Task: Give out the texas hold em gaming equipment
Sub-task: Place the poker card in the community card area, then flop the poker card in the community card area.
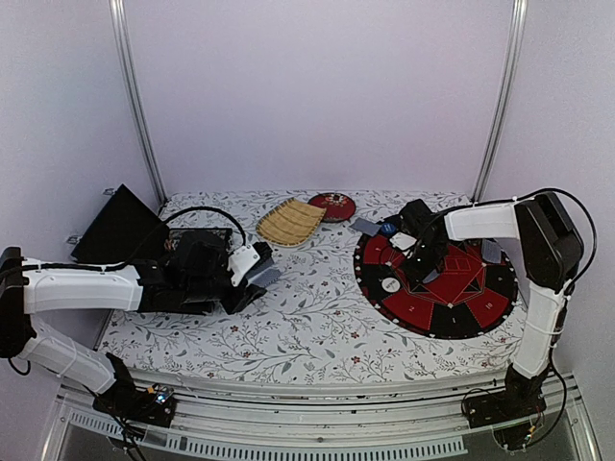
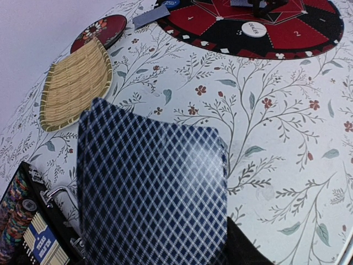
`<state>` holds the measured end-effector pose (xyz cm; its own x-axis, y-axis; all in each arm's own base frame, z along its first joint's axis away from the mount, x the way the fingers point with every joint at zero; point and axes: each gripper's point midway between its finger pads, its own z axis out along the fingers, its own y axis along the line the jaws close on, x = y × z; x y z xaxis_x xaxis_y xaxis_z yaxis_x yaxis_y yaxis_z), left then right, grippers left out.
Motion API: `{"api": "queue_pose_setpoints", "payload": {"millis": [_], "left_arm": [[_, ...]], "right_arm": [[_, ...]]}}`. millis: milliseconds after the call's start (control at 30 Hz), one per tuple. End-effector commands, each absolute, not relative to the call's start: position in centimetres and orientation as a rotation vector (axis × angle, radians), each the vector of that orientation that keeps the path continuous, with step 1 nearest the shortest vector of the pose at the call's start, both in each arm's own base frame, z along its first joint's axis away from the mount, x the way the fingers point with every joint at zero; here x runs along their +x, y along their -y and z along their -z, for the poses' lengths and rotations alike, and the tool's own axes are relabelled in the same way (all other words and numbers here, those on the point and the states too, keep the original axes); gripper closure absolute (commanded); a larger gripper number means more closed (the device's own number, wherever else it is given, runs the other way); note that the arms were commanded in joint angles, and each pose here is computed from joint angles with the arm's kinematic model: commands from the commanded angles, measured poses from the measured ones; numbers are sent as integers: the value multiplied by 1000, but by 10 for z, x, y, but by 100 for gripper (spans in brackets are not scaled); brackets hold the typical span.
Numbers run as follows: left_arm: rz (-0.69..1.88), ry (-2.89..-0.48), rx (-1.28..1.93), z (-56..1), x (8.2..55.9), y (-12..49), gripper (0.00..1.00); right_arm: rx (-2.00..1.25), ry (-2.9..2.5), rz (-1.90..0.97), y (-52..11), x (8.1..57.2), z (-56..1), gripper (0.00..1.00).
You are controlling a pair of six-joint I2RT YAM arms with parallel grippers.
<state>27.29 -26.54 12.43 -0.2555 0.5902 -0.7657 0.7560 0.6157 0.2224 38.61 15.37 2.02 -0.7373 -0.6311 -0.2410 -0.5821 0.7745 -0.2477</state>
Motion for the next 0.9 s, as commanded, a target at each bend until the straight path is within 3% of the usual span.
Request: {"api": "queue_pose_setpoints", "payload": {"millis": [0, 600, 700, 867], "left_arm": [[244, -1943, 1044, -132, 278, 264, 50], [251, -1938, 1049, -132, 277, 265, 50], [255, -1936, 1050, -132, 277, 266, 50], [258, -1932, 1050, -133, 276, 266, 50]], "right_arm": [[-916, -2710, 380, -132, 383, -1, 61], [-925, -2614, 782, -104, 394, 5, 80], [-940, -2590, 823, -101, 396, 5, 95], [-893, -2557, 738, -111, 403, -27, 98]]}}
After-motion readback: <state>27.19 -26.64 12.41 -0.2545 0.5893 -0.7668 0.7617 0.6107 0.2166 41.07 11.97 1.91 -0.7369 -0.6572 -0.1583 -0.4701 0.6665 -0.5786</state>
